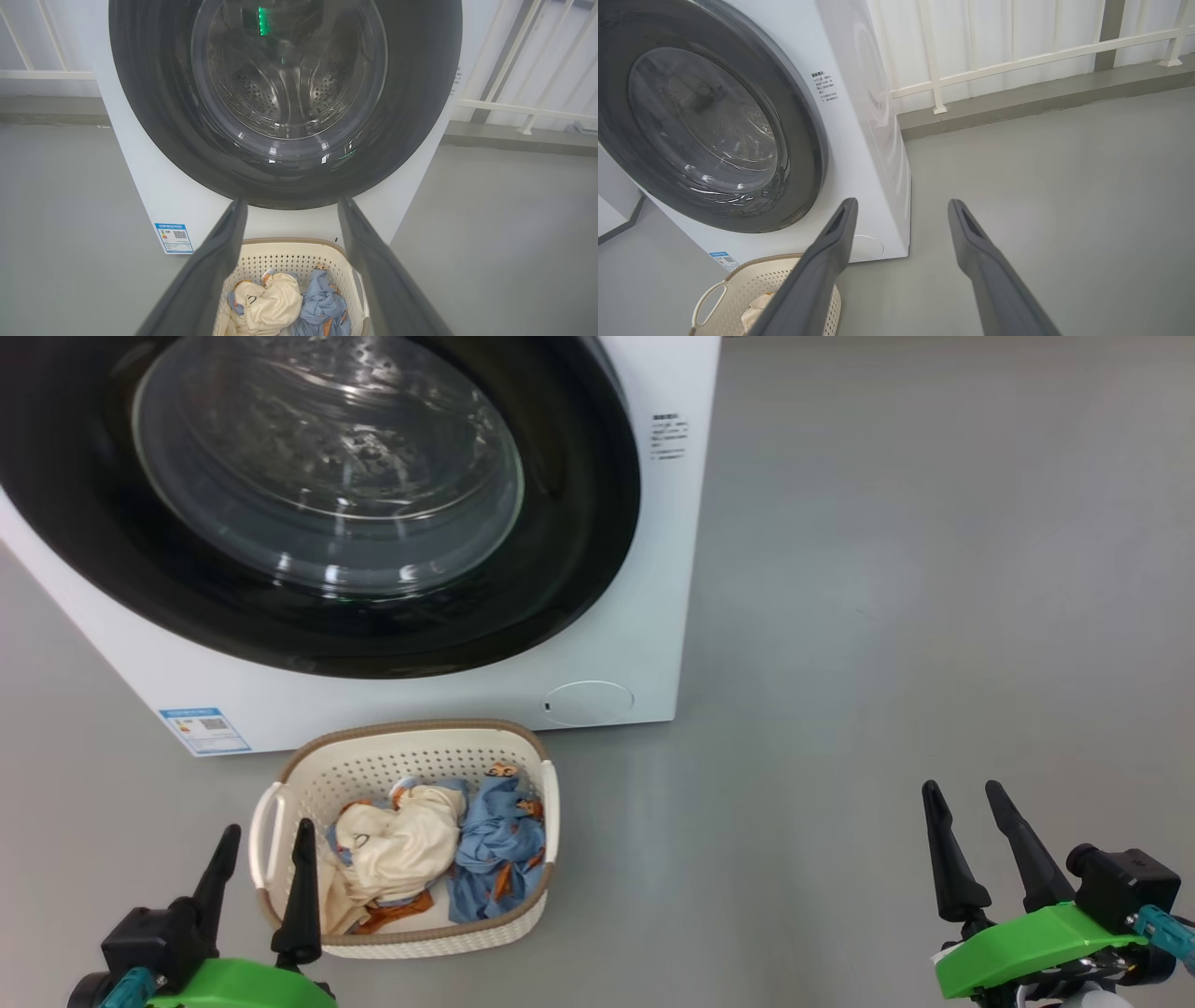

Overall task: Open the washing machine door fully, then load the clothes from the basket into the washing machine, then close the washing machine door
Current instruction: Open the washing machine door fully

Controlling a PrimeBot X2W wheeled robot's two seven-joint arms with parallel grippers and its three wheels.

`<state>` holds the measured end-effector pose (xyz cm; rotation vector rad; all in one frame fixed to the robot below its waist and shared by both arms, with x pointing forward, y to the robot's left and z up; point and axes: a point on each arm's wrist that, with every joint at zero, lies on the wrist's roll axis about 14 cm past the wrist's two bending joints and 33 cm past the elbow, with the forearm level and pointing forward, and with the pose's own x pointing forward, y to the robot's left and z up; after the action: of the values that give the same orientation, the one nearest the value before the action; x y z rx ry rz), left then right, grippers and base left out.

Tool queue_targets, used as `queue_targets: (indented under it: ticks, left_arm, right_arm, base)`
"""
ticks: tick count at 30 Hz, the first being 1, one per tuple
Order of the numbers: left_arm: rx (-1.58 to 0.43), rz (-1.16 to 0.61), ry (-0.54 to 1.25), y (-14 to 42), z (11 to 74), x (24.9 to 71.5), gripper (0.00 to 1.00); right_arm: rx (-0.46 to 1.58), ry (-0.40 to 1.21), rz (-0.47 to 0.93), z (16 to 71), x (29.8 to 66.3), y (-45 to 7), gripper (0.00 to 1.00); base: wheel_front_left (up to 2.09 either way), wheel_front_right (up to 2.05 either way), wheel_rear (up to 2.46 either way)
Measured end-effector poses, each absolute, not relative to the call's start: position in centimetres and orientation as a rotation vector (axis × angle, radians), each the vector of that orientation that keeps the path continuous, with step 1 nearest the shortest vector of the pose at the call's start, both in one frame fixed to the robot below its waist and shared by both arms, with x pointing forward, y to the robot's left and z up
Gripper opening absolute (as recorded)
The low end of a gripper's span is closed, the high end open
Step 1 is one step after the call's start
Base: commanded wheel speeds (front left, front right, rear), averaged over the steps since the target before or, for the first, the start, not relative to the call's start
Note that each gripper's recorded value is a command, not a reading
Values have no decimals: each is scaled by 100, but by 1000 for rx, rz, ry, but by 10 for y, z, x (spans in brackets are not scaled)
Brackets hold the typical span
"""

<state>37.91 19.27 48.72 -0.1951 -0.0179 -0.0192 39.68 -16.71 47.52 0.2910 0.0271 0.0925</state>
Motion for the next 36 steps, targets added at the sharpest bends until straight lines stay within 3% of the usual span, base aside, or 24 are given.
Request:
queue_targets:
  ticks: [13, 14, 16, 19, 22, 29, 36]
  left_arm:
    - [-206, -40, -24, 187, 490, 377, 100]
    - [-209, -40, -25, 187, 490, 377, 100]
    - [-211, -43, -28, 186, 491, 377, 100]
    - [-216, -44, -29, 185, 492, 377, 100]
    - [-223, -46, -23, 183, 489, 377, 100]
    - [-248, -57, 1, 175, 481, 378, 100]
    - [-278, -49, 0, 174, 481, 387, 100]
  right_arm:
    - [298, 21, 105, 478, 398, -163, 98]
    - [312, 18, 107, 479, 399, -161, 49]
    - [360, 1, 107, 485, 403, -158, 0]
    - [424, -23, 107, 494, 410, -155, 0]
    - [668, -102, 88, 521, 430, -152, 0]
    - [1009, -223, 146, 575, 468, -145, 0]
    - [1150, -222, 266, 609, 509, -131, 0]
  base:
    - [29, 29, -59]
    - [0, 0, 0]
    - [0, 0, 0]
    - [0, 0, 0]
    - [0, 0, 0]
    - [0, 0, 0]
    - [0, 0, 0]
